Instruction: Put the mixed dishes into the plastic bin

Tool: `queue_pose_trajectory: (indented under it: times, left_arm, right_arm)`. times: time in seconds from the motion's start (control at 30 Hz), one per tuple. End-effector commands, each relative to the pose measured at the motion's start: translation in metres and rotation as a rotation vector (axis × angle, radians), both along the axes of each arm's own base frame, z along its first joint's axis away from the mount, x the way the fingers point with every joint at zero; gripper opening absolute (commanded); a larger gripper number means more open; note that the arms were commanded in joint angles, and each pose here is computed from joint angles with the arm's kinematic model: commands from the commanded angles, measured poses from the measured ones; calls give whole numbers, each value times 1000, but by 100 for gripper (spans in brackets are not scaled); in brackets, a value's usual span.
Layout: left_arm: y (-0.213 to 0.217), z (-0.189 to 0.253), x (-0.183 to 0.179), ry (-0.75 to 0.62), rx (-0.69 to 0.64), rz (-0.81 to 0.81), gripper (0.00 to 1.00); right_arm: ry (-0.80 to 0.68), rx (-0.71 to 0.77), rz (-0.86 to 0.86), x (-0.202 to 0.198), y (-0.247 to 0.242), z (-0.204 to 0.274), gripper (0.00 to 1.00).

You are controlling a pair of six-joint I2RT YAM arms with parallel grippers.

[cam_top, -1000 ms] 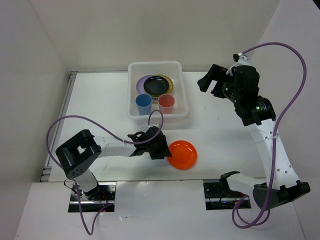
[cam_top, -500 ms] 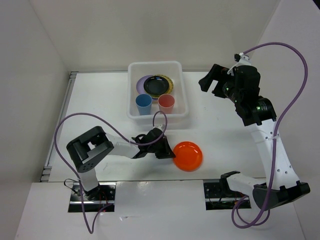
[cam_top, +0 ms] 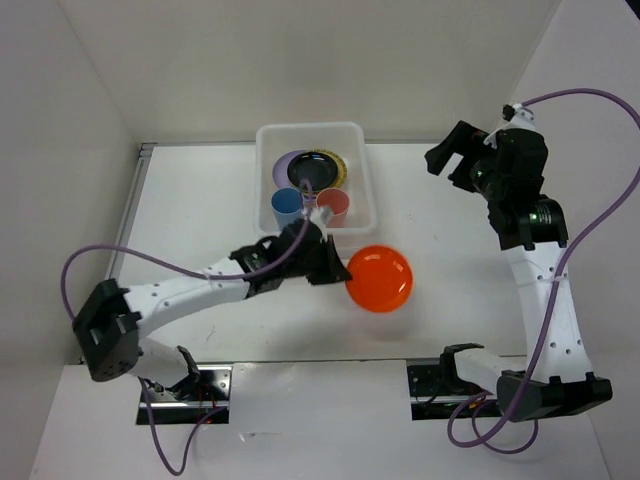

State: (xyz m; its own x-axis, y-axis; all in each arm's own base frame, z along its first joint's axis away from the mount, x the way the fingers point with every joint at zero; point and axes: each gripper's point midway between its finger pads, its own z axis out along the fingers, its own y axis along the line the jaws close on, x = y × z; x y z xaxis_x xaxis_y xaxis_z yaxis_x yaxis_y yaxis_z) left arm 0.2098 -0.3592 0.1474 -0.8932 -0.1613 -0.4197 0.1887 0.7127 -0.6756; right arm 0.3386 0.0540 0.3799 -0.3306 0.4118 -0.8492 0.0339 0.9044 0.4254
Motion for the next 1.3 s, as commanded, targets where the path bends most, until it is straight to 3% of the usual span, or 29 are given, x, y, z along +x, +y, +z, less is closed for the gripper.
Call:
queue_pose_trajectory:
  times: [0.0, 0.1, 0.27, 0.33, 0.37, 0.43, 0.47, 0.5, 0.73, 1.0, 1.2, 1.27]
  left_arm:
    - [22, 131, 49, -286, -91, 78, 0]
    - [61, 194, 98, -436, -83, 211, 0]
    - [118, 223, 186, -506, -27, 369, 0]
    - [141, 212, 230, -487, 18, 426, 0]
    - [142, 234, 240, -517, -9, 415, 0]
    - [155, 204, 278, -453, 32, 428, 0]
    - [154, 220, 287, -473, 3, 414, 0]
    - [154, 196, 307, -438, 25, 421, 0]
    - [158, 102, 357, -278, 97, 448, 0]
    - [157, 23, 371, -153, 170, 443, 0]
    - [157, -1, 383, -121, 202, 454, 0]
    - [156, 5, 387, -133, 196, 456, 8]
  right_arm:
    - [-146, 42, 14, -6, -4, 42, 100]
    - [-164, 65, 53, -9, 4, 46, 100]
    - [-133, 69, 73, -5, 8, 34, 100]
    - [-113, 60, 75, -5, 8, 26, 100]
    - [-110, 60, 75, -7, 8, 24, 100]
    - [-101, 60, 66, -6, 5, 20, 100]
    - [-101, 60, 65, -6, 5, 20, 100]
    - [-92, 60, 65, -6, 5, 16, 100]
    - [-84, 51, 67, -3, 4, 13, 100]
    - [-67, 42, 60, 3, 1, 7, 100]
    - [-69, 33, 63, 3, 1, 6, 100]
    - [-60, 30, 54, 2, -1, 4, 100]
